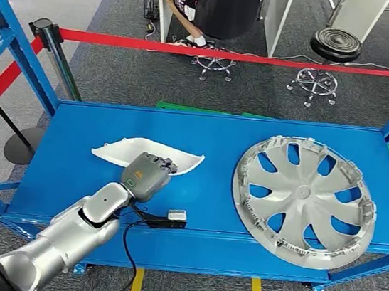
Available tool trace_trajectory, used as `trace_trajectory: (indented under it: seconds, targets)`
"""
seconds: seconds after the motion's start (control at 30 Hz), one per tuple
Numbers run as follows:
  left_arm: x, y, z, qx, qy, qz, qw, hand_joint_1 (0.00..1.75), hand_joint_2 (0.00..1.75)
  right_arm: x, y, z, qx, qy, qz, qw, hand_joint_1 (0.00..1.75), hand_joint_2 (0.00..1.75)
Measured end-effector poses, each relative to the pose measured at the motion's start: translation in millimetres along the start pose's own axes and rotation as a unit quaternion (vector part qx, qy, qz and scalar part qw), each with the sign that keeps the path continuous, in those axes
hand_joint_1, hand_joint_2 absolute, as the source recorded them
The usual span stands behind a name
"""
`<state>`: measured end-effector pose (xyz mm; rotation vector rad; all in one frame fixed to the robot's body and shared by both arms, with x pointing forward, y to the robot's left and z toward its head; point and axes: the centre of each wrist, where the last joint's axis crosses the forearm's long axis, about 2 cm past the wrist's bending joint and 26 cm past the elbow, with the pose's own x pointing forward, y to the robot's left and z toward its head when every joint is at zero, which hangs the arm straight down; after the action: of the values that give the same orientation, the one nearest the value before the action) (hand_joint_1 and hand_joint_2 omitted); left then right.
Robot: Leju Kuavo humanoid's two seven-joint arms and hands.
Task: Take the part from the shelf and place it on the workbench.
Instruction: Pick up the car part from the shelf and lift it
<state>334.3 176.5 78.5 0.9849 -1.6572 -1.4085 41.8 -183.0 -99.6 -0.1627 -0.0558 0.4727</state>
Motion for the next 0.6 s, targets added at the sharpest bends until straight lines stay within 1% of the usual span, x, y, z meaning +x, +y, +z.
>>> trace_trajectory:
  seconds: [0.07,0.1,0.13,0.17,0.2,0.23,0.27,0.33,0.37,0.4,0.43,0.47,0.53,0.6]
  targets:
    - [-0.3,-0.5,1.3,0.005,-0.002,0.016,1.0,1.75,1.75,0.0,0.0,0.0,0.0,0.0,0.001,1.0,0.0,0.0]
    - [-0.4,-0.8,2.7,0.01,-0.003,0.042,0.999,1.75,1.75,0.0,0.0,0.0,0.0,0.0,0.001,1.0,0.0,0.0]
    - [-0.1,-1.3,4.5,0.016,-0.003,0.076,0.997,1.75,1.75,-0.1,0.0,0.0,0.0,0.0,0.002,1.0,0.0,0.0]
    - [1.0,-2.1,6.5,0.018,-0.004,0.128,0.992,1.75,1.75,0.0,0.0,0.0,0.0,-0.001,0.002,1.0,0.0,0.0]
    - [2.8,-2.5,8.4,0.018,-0.005,0.197,0.98,1.75,1.75,0.1,0.0,0.0,-0.001,-0.003,0.003,1.0,0.0,0.0]
    - [6.2,-2.3,10.2,0.015,-0.006,0.283,0.959,1.75,1.75,0.0,0.0,0.0,-0.002,-0.005,0.004,1.0,0.0,0.0]
    - [10.4,-0.4,11.5,0.017,-0.014,0.382,0.924,1.75,1.75,0.0,0.1,0.0,-0.003,-0.008,0.005,1.0,0.0,0.0]
    - [19.0,9.3,12.0,0.037,-0.038,0.554,0.831,1.75,1.75,-0.2,0.1,0.1,-0.006,-0.013,0.007,1.0,0.0,0.0]
    - [22.3,14.1,12.3,0.049,-0.048,0.606,0.792,1.75,1.75,0.0,0.0,0.1,-0.006,-0.014,0.007,1.0,0.0,0.0]
    - [24.9,17.2,13.2,0.058,-0.052,0.634,0.769,1.75,1.75,0.2,-0.1,0.1,-0.006,-0.015,0.008,1.0,0.0,0.0]
    - [26.8,18.8,14.9,0.063,-0.054,0.642,0.762,1.75,1.75,0.2,-0.1,0.1,-0.007,-0.016,0.008,1.0,0.0,0.0]
    - [28.3,19.7,17.0,0.066,-0.056,0.639,0.764,1.75,1.75,0.0,0.1,0.1,-0.007,-0.016,0.008,1.0,0.0,0.0]
    - [29.2,21.4,20.4,0.067,-0.06,0.621,0.779,1.75,1.75,-0.6,0.5,0.1,-0.007,-0.015,0.008,1.0,0.0,0.0]
    - [29.2,22.2,23.2,0.069,-0.06,0.616,0.782,1.75,1.75,-0.7,0.5,0.1,-0.007,-0.015,0.008,1.0,0.0,0.0]
